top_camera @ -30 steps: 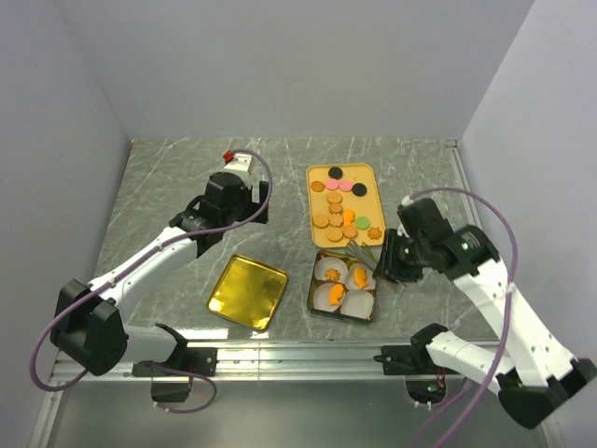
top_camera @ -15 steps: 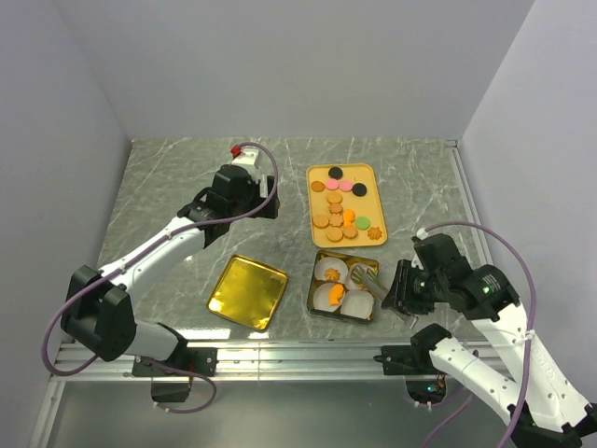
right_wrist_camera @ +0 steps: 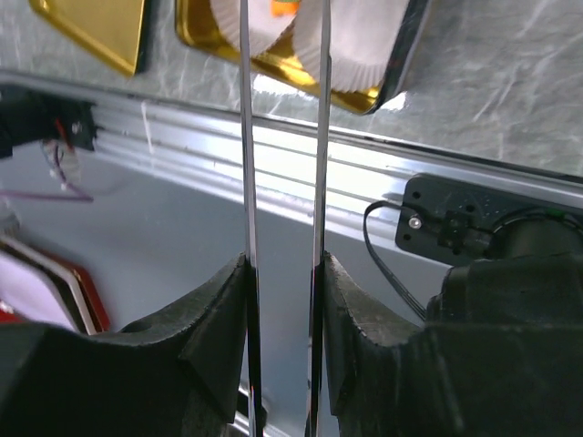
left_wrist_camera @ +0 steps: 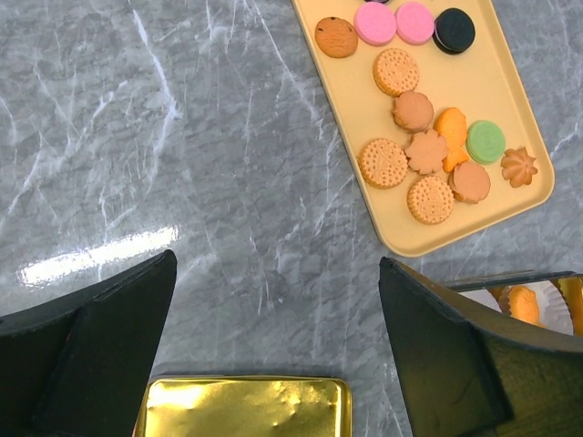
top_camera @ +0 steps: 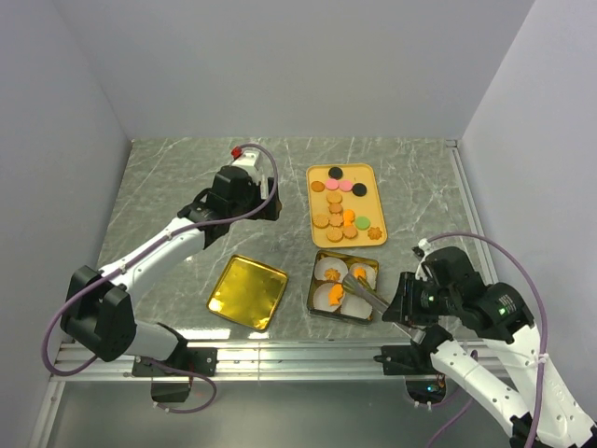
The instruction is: Pack the cookies
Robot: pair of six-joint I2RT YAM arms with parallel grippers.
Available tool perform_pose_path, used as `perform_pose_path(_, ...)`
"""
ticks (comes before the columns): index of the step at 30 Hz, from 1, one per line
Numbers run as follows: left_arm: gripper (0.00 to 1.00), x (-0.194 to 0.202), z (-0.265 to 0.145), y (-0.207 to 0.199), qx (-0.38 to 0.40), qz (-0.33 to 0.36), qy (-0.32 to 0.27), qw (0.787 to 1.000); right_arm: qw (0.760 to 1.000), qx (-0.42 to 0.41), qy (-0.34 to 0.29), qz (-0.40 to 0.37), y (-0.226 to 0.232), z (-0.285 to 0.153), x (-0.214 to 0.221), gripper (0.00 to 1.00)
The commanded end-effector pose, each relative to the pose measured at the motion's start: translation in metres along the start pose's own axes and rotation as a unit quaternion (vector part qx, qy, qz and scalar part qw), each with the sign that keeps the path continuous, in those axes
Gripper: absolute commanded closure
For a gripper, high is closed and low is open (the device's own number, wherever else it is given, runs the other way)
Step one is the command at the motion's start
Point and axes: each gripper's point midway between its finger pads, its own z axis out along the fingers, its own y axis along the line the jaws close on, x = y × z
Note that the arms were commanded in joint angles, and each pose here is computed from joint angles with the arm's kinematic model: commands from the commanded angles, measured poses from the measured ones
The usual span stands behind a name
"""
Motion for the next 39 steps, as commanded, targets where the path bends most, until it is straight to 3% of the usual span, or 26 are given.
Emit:
perform_pose_path(1,0.01,-0.014,-0.009,-0.008,0.019,-0.009,-0.023,1.000,0.998,0.005,0.063,-0.017,-0.007,-0.003,0.026,0.72)
perform_pose_path(12,0.01,-0.008,-0.009,-0.012,0.034,0.000,-0.017,0.999,0.999,0.048,0.019,-0.018,-0.010,-0.005,-0.002,0.72)
perform_pose_path(16,0.09,0.006,-0.006,-0.054,0.154,0.028,0.030,0.987,1.000,0.008,-0.024,-0.014,0.013,-0.008,-0.025,0.73)
perform_pose_path(23,0.14,0.041,0.002,-0.102,0.230,0.071,0.108,0.965,0.990,-0.059,-0.130,-0.009,0.057,-0.032,-0.077,0.73)
perform_pose_path(32,0.25,0.093,0.011,-0.126,0.251,0.119,0.212,0.937,0.964,-0.078,-0.255,0.009,0.094,-0.077,-0.148,0.73)
perform_pose_path(39,0.37,0.116,0.027,-0.128,0.220,0.148,0.259,0.929,0.959,-0.050,-0.279,-0.007,0.092,-0.091,-0.162,0.72)
